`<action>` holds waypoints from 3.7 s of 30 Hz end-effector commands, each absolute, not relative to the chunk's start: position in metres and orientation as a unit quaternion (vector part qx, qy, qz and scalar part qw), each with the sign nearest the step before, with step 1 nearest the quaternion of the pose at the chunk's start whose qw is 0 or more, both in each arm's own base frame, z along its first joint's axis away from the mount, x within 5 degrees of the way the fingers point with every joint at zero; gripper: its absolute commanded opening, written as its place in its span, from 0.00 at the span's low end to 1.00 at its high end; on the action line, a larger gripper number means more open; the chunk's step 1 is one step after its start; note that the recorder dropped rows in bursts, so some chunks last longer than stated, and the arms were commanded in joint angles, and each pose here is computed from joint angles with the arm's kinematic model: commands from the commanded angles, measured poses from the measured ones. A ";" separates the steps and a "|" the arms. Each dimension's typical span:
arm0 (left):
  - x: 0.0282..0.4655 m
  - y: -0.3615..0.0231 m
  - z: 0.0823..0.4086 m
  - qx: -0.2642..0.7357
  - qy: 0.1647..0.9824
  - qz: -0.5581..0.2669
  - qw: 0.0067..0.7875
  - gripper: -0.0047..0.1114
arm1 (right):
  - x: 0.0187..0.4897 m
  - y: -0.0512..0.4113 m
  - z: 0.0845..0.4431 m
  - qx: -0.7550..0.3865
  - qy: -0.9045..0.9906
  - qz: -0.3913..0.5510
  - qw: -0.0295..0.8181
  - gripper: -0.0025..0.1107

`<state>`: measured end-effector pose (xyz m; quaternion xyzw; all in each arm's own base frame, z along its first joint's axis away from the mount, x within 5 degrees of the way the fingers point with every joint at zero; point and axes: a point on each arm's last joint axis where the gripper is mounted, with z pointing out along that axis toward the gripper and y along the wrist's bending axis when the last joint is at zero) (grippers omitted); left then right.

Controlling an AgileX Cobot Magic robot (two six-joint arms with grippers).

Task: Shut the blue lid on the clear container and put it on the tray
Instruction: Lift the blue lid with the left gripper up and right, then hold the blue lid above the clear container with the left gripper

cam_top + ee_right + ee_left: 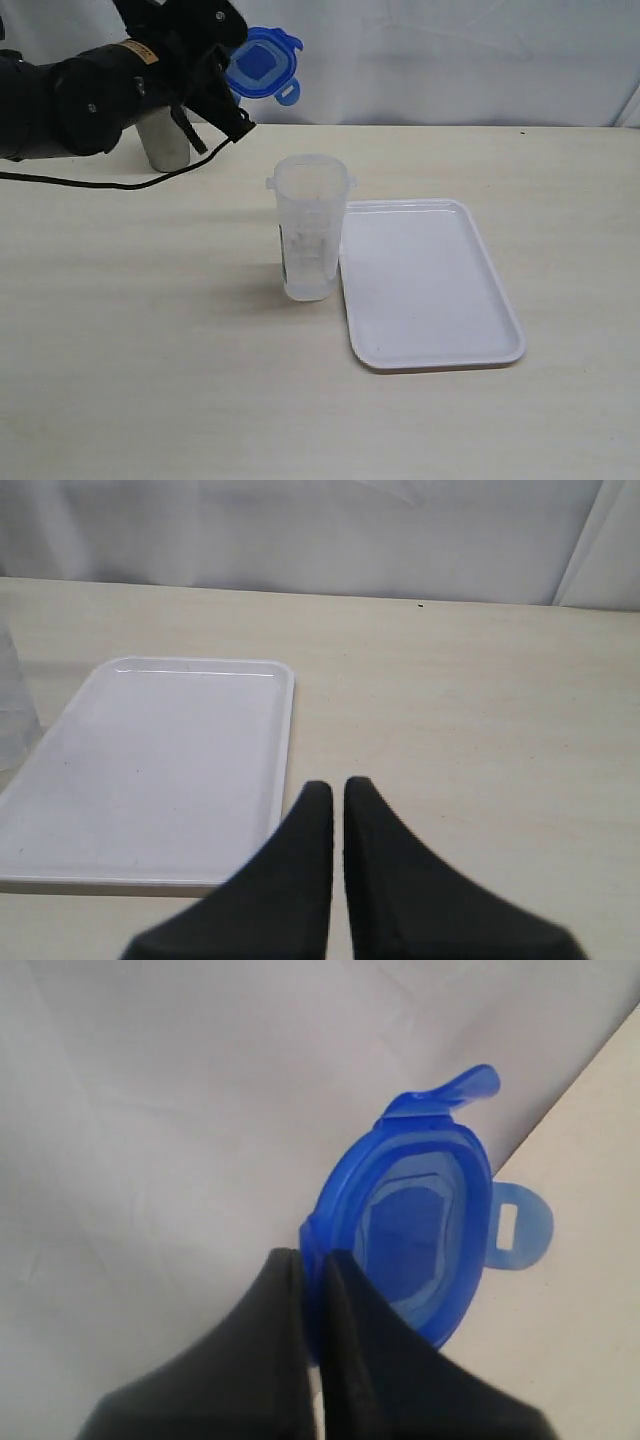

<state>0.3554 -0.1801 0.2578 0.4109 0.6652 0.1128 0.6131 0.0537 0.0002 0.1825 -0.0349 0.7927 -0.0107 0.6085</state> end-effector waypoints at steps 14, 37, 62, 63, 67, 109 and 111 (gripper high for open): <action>0.334 -0.218 0.268 0.484 0.573 0.244 0.614 0.04 | 0.053 0.000 0.182 -0.032 0.791 -0.007 0.611 0.06; 0.298 -0.255 0.251 0.495 0.586 0.317 0.558 0.04 | 0.053 0.000 0.182 -0.032 0.791 -0.007 0.611 0.06; 0.289 -0.265 0.253 0.521 0.557 0.332 0.555 0.04 | 0.053 0.000 0.182 -0.032 0.791 -0.007 0.611 0.06; 0.289 -0.264 0.253 0.518 0.557 0.335 0.555 0.04 | 0.053 0.000 0.182 -0.032 0.791 -0.007 0.611 0.06; 0.289 -0.264 0.253 0.516 0.559 0.335 0.555 0.04 | 0.053 0.000 0.182 -0.032 0.791 -0.007 0.611 0.06; 0.275 -0.265 0.242 0.514 0.549 0.350 0.559 0.04 | 0.053 0.000 0.182 -0.032 0.791 -0.007 0.611 0.06; 0.273 -0.267 0.242 0.516 0.546 0.349 0.560 0.04 | 0.053 0.000 0.182 -0.032 0.791 -0.007 0.611 0.06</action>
